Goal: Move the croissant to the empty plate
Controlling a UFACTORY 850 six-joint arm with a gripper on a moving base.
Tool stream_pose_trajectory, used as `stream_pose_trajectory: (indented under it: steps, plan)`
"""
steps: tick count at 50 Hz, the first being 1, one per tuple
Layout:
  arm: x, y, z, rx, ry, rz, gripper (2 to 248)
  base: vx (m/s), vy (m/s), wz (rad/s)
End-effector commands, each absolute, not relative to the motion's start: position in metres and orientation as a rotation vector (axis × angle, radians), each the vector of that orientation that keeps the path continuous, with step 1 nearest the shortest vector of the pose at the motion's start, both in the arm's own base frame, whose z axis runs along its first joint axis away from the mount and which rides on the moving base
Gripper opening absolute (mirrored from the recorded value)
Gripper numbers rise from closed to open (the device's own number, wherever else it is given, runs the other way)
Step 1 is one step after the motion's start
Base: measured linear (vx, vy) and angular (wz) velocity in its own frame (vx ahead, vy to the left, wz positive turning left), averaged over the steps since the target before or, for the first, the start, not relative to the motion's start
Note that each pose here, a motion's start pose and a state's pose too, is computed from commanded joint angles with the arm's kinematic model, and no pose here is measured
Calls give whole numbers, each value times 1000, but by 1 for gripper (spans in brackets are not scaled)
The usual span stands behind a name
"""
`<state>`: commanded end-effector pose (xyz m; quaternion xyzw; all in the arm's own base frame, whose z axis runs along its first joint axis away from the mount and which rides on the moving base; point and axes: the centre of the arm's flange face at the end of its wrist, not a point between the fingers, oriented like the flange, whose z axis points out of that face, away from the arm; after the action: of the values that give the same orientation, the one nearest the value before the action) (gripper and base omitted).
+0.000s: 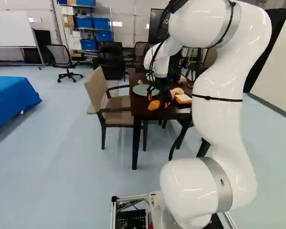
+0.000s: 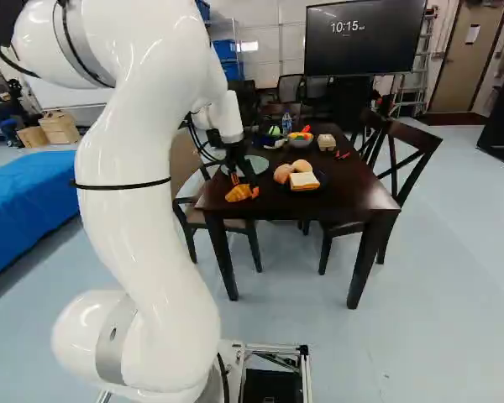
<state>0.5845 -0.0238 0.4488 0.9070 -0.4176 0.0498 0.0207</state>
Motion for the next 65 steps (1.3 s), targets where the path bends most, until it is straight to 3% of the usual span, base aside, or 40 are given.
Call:
stream_pose_trajectory:
  steps: [42, 52, 53, 58, 59, 63, 65]
  plan:
    - [587, -23, 449, 2822, -1295, 187, 247, 0, 0, 0]
    - [588, -23, 449, 2827, -1297, 204, 229, 0, 0, 0]
    - [588, -23, 449, 2827, -1297, 204, 217, 0, 0, 0]
    - [588, -23, 449, 2827, -1297, 204, 217, 0, 0, 0]
    - [588, -23, 449, 2827, -1297, 204, 205, 0, 0, 0]
    - [588, -23, 449, 2827, -1297, 204, 205, 0, 0, 0]
    - [588, -23, 449, 2827, -1297, 204, 193, 0, 0, 0]
